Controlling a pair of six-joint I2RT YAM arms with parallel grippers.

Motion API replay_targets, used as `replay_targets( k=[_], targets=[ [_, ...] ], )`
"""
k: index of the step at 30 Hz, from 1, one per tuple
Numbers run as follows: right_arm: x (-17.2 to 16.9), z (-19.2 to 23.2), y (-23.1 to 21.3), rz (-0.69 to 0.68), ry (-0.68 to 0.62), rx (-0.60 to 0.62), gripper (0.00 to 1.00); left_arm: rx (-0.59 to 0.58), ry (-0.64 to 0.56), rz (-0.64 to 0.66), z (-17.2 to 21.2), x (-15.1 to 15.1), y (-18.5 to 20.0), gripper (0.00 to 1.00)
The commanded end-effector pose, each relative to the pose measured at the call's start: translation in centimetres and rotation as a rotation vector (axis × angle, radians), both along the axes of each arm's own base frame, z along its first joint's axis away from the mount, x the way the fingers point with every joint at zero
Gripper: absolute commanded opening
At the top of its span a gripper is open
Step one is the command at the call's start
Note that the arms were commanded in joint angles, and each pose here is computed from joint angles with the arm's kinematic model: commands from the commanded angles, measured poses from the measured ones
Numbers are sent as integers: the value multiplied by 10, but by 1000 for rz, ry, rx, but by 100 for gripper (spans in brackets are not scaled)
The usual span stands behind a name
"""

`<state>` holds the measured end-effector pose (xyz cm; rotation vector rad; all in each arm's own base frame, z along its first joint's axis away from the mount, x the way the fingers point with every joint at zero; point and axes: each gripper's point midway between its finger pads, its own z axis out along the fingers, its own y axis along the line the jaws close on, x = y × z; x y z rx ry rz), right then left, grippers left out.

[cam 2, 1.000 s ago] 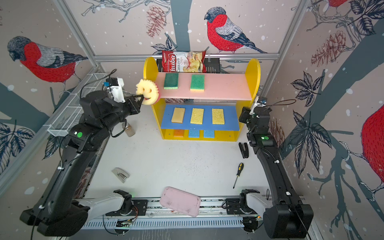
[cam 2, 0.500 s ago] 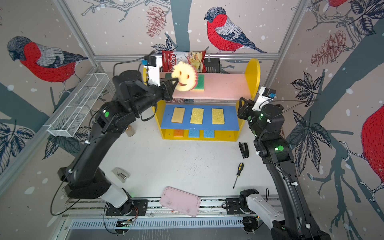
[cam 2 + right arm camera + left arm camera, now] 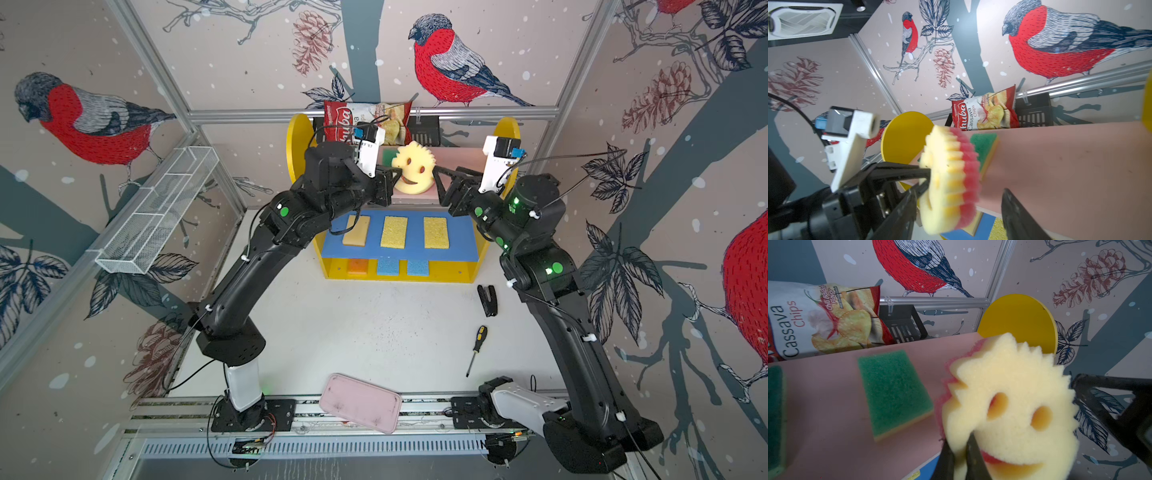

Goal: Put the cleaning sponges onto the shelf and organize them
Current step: 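Raise the smiley sponge to the pink shelf with the left gripper while right approaches, then grasp the smiley sponge with the right gripper from the left gripper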

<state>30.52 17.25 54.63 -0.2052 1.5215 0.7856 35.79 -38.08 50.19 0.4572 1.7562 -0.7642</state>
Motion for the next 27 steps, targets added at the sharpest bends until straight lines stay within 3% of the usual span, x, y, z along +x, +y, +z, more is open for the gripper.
replay_targets(
  k=[1, 11, 17, 27],
  targets=[
    [-6, 20, 19, 118, -40, 28, 67, -57, -29, -51, 13, -4, -12, 11],
    [41, 4, 15, -19, 41, -49, 66, -108, -52, -88, 25, -11, -16, 10],
    [52, -12, 26, 16, 92, -83, 50, -115, -62, -90, 25, -9, -19, 10],
    [70, -32, 5, -102, 155, -139, 59, -84, -122, -4, 33, -3, -4, 10]
  ],
)
